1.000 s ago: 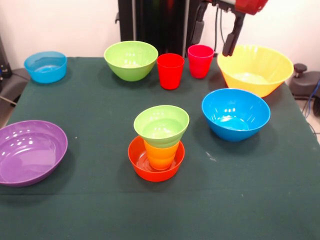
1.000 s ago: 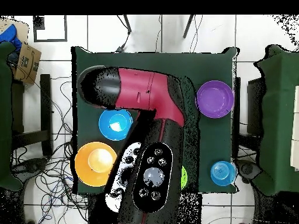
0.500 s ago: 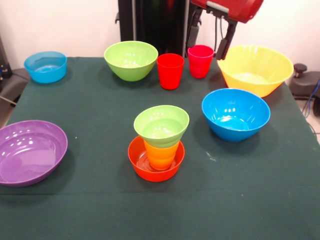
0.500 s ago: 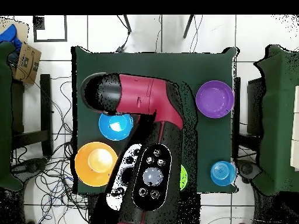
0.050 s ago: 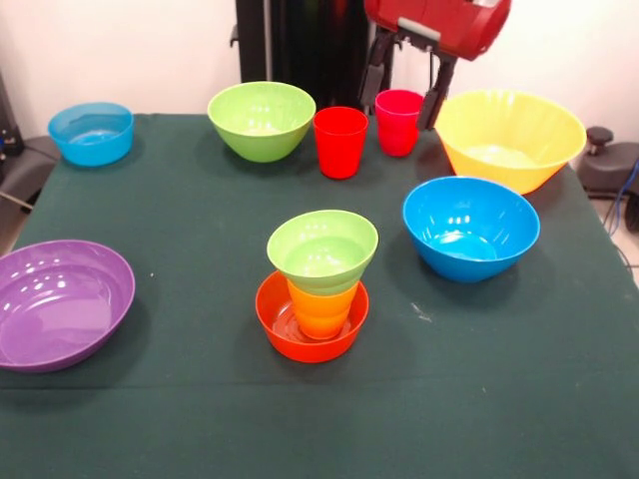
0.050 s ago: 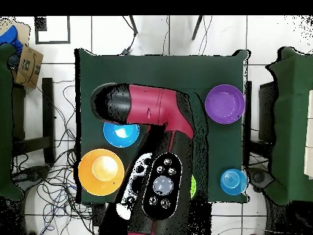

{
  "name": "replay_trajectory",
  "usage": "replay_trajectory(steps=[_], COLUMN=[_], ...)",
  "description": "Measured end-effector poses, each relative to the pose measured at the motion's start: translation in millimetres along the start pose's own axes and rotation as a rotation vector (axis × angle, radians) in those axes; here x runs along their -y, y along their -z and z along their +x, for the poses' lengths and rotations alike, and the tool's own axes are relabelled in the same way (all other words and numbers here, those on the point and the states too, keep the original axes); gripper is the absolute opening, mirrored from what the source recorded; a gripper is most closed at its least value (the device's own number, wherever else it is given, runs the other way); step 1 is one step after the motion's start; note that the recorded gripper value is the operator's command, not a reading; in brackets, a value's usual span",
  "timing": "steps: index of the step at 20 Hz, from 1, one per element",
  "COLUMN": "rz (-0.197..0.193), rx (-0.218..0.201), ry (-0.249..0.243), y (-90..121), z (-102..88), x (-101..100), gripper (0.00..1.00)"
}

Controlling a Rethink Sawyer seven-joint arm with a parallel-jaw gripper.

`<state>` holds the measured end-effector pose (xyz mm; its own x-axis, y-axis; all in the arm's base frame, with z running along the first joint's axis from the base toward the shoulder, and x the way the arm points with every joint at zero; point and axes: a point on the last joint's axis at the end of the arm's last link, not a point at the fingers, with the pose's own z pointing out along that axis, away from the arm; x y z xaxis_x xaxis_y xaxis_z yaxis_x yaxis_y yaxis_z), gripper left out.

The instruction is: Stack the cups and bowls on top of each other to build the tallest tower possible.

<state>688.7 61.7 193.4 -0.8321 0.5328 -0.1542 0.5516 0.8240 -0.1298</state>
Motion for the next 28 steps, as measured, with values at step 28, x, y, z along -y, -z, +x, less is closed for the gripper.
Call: replay_trajectory(steps=[28], rz=[0.016], rx=[0.004], ry=[0.009], y=[-38], z=[21.1], x=[22], gripper=[1.00])
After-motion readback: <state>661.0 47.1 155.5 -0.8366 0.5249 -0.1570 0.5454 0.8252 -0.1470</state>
